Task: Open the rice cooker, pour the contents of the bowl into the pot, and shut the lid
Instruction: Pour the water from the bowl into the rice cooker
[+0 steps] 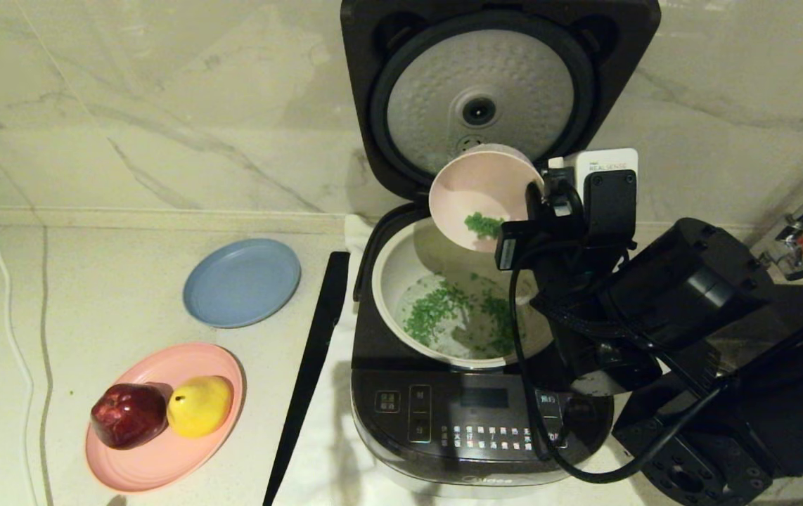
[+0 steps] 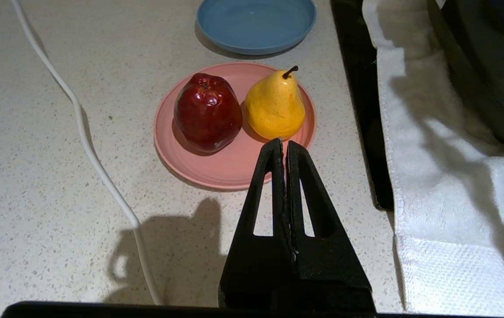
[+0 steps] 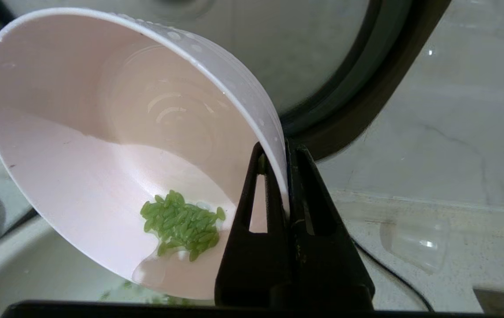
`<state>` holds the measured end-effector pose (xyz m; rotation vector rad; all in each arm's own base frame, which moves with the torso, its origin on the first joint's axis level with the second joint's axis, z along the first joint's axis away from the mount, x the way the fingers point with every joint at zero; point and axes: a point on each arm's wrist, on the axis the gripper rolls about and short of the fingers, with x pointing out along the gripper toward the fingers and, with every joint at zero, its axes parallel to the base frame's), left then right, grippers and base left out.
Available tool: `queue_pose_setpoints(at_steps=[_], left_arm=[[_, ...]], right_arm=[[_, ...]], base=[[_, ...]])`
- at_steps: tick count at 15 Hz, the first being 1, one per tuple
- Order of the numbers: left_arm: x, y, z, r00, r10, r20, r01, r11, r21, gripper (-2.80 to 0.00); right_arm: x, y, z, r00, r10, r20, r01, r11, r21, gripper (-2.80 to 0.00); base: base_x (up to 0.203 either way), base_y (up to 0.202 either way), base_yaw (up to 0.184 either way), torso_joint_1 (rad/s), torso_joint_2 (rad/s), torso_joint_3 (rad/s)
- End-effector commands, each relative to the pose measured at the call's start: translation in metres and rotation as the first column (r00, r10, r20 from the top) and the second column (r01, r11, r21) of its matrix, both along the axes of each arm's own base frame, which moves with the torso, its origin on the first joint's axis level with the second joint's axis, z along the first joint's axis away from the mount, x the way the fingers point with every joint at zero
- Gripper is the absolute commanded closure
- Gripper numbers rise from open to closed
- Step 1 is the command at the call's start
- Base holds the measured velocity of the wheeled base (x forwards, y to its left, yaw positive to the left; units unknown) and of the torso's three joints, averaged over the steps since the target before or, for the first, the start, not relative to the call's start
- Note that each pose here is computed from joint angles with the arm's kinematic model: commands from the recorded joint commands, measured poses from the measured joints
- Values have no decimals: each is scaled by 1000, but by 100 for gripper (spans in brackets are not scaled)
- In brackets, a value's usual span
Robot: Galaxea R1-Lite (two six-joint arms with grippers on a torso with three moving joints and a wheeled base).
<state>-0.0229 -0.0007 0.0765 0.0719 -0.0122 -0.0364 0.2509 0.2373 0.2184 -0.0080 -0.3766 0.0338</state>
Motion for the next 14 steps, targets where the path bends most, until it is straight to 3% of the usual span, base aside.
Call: queue_pose_setpoints(at_steps=[1,2,5,8,11,13,14], left_arm=[[0,0,-1,1000,0,-5,0,1000,0,0],[0,0,-1,1000,0,-5,0,1000,0,0],[0,0,-1,1000,0,-5,0,1000,0,0],[0,0,-1,1000,0,-5,0,1000,0,0],[0,0,-1,1000,0,-5,0,1000,0,0],[0,0,-1,1000,0,-5,0,1000,0,0],[0,0,-1,1000,0,-5,0,1000,0,0]], right_arm=[[6,7,-21,999,-16,-47,15,999,-33,0],[8,9,-24,998,-28,-56,25,999,-39,0],[1,3,3,999,-54,-9,54,998,31,0],[6,13,-28,996,-49,-73,47,998,-36,0],[-3,10,1,998,-53,-20,54,998,33,0],[1,18,-22,996,-64,-67,62,997,-35,0],[1,18,-19,996,-69,-62,67,997,-39,0]], base=[[0,0,0,0,0,0],[0,0,0,0,0,0],[0,0,0,0,0,0],[0,0,0,0,0,0],[0,0,0,0,0,0],[0,0,0,0,0,0],[0,0,0,0,0,0]])
